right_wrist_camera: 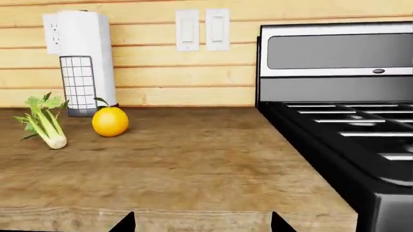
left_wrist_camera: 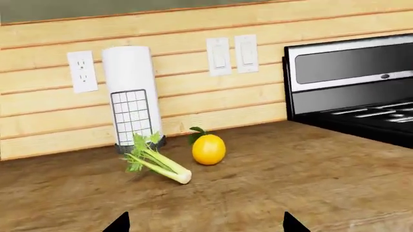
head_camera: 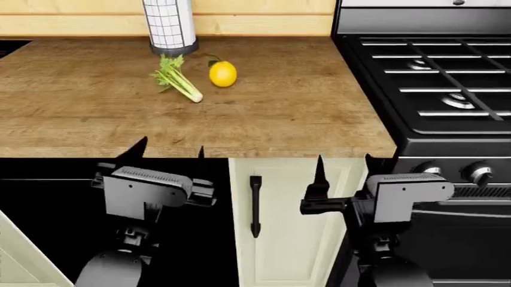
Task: Pick the orange, celery from the counter and place them in the cabinet. Then close the cabinet.
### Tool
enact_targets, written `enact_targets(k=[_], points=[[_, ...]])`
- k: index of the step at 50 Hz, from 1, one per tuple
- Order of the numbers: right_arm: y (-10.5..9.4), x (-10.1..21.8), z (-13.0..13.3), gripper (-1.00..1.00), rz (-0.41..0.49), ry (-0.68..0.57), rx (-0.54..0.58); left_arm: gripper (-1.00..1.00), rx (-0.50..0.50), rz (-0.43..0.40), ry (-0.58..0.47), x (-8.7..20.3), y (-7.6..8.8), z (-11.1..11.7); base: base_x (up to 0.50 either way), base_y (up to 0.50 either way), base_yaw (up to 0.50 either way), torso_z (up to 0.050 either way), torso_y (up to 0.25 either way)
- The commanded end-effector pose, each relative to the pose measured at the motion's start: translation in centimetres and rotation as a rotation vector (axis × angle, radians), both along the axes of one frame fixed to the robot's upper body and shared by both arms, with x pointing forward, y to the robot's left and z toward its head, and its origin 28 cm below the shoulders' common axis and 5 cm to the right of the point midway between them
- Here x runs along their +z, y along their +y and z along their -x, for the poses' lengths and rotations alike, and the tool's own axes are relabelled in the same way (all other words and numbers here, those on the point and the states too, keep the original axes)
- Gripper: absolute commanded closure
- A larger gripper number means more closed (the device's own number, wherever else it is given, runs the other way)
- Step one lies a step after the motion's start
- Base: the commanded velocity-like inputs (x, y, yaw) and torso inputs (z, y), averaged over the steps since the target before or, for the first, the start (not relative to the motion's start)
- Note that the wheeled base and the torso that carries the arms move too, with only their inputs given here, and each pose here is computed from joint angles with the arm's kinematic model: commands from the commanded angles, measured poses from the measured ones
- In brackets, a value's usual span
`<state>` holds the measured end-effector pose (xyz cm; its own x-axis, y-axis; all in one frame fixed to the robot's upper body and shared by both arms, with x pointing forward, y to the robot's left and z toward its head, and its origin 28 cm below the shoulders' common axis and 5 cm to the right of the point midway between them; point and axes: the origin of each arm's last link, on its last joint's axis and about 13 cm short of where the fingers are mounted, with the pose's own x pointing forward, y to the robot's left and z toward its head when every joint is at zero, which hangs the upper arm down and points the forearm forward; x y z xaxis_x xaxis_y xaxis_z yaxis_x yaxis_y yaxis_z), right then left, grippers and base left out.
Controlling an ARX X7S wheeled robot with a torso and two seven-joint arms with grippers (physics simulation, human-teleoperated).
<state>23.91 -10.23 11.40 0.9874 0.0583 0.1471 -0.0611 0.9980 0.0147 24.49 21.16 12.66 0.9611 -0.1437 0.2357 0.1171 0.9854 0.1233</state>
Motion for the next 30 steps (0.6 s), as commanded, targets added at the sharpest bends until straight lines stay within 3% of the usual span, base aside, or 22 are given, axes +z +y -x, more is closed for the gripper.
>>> enact_targets(k=[1,10,16,30], points=[[-0.4,6.3,-0.3,-1.0,0.006,-0.083,0.138,-1.0,-0.116,-0.02,-0.075,4.5,0.9,-0.2,0.0,0.0,0.0,0.05,0.0],[-0.9,8.9,-0.9,-1.0,0.012,-0.12,0.208,-1.0,-0.151,0.011,-0.085,7.3,2.1,-0.3,0.04,0.0,0.0,0.05,0.0],[-1.2,9.8,-0.8,-1.0,-0.017,-0.15,0.243,-1.0,-0.16,-0.008,-0.097,8.4,2.6,0.0,0.25,0.43,0.0,0.05,0.0],[-2.2,12.0,-0.3,-1.0,0.006,-0.18,0.238,-1.0,-0.182,-0.053,-0.128,10.5,3.2,0.8,0.21,0.01,0.5,0.05,0.0]])
